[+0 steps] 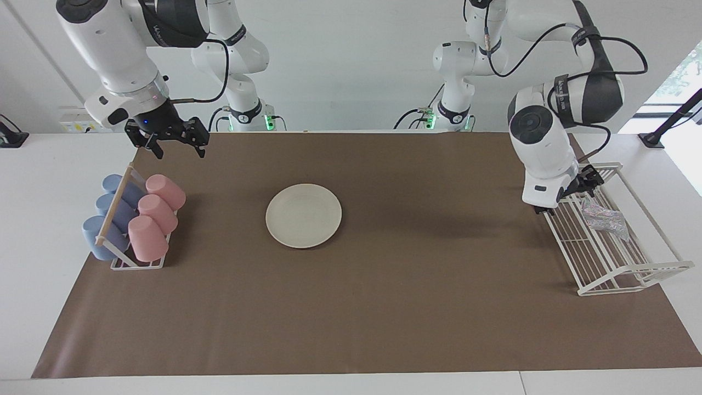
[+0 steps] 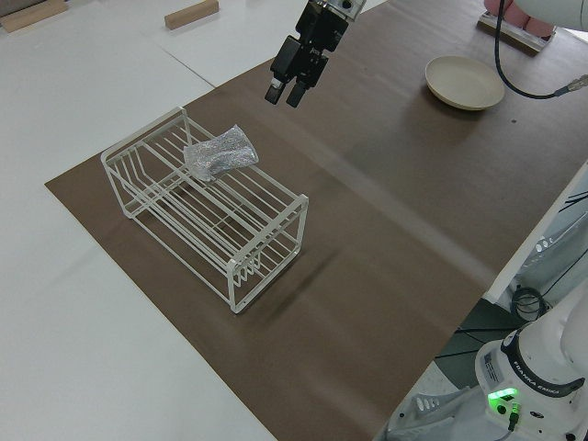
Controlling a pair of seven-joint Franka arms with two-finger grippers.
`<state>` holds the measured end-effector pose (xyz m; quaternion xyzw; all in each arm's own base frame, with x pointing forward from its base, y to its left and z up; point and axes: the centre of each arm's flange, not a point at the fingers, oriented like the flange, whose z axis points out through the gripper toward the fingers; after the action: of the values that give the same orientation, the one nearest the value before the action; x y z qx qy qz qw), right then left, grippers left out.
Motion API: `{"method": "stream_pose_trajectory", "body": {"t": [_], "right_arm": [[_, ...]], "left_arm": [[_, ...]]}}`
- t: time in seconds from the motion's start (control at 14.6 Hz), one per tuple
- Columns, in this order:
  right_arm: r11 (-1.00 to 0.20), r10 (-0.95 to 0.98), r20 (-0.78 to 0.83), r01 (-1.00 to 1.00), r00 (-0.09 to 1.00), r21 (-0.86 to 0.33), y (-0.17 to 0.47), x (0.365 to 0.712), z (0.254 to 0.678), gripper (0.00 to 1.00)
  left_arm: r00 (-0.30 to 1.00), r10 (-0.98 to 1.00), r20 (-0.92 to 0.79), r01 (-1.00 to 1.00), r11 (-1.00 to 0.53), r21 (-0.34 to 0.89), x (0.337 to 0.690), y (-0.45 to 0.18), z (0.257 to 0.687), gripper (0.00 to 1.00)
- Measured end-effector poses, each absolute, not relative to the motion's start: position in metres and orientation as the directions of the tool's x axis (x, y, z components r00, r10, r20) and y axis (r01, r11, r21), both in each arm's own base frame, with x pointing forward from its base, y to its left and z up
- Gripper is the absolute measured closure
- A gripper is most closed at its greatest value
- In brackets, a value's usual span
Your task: Wipe plate with sponge
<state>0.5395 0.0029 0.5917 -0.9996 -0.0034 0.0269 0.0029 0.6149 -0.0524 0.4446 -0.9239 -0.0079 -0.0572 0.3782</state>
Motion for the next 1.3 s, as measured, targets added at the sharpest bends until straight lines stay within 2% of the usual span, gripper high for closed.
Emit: {"method": "stream_pose_trajectory", "body": {"t": [0.27,0.89,0.96,1.3], "right_arm": [[-1.000,0.006,-0.054,0.006,0.999,-0.006,0.006,0.540,0.592,0.00],[-1.000,0.010,-0.054,0.010,0.998,-0.005,0.010,0.539,0.592,0.00],[-1.000,0.010,-0.054,0.010,0.998,-0.005,0.010,0.539,0.592,0.00],[-1.000,0.011,-0.054,0.010,0.998,-0.005,0.010,0.539,0.592,0.00]], "left_arm": [[0.989,-0.083,0.122,0.046,-0.613,-0.789,0.618,-0.042,0.408,0.00],[0.987,-0.079,0.142,0.067,-0.603,-0.795,0.624,-0.013,0.404,0.00],[0.986,-0.076,0.150,0.074,-0.604,-0.793,0.624,-0.013,0.405,0.05],[0.979,-0.073,0.190,0.104,-0.622,-0.776,0.625,-0.016,0.402,0.63]]}}
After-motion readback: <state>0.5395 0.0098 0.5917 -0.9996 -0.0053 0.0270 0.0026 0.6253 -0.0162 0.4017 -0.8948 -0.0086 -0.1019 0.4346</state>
